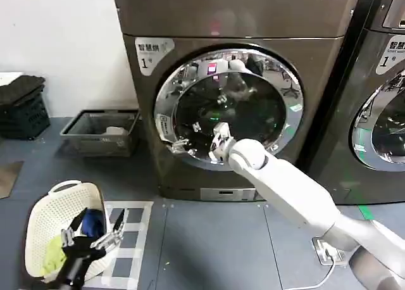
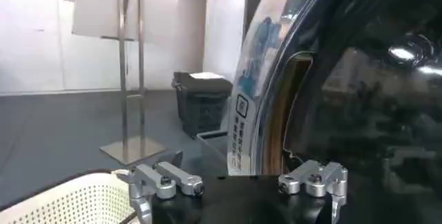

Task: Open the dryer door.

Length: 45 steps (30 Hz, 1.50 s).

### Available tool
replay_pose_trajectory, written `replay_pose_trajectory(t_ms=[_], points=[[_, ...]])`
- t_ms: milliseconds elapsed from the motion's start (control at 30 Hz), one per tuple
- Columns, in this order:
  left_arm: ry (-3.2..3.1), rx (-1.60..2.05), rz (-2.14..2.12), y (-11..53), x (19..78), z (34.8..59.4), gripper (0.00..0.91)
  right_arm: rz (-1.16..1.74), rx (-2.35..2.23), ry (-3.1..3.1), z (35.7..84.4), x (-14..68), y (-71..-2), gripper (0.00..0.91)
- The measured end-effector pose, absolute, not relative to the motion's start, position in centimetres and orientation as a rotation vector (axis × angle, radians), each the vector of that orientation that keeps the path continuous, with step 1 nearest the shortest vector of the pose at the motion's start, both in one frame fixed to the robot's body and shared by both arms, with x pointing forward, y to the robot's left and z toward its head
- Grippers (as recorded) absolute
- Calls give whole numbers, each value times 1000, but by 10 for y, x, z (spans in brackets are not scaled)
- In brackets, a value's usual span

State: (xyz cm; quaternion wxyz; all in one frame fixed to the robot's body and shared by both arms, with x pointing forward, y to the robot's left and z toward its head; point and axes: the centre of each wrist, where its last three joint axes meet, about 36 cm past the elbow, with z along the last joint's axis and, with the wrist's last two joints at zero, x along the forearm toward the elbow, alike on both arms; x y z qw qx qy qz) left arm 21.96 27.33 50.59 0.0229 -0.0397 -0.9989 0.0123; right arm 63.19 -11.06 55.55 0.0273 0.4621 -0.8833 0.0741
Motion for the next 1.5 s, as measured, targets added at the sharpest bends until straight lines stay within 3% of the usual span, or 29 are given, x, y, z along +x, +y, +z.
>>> replay_pose_trajectory(t_ms=[1500], points=[[-3092, -119, 47, 274, 220, 503, 907, 232, 1556, -2626, 545, 660, -74, 907]])
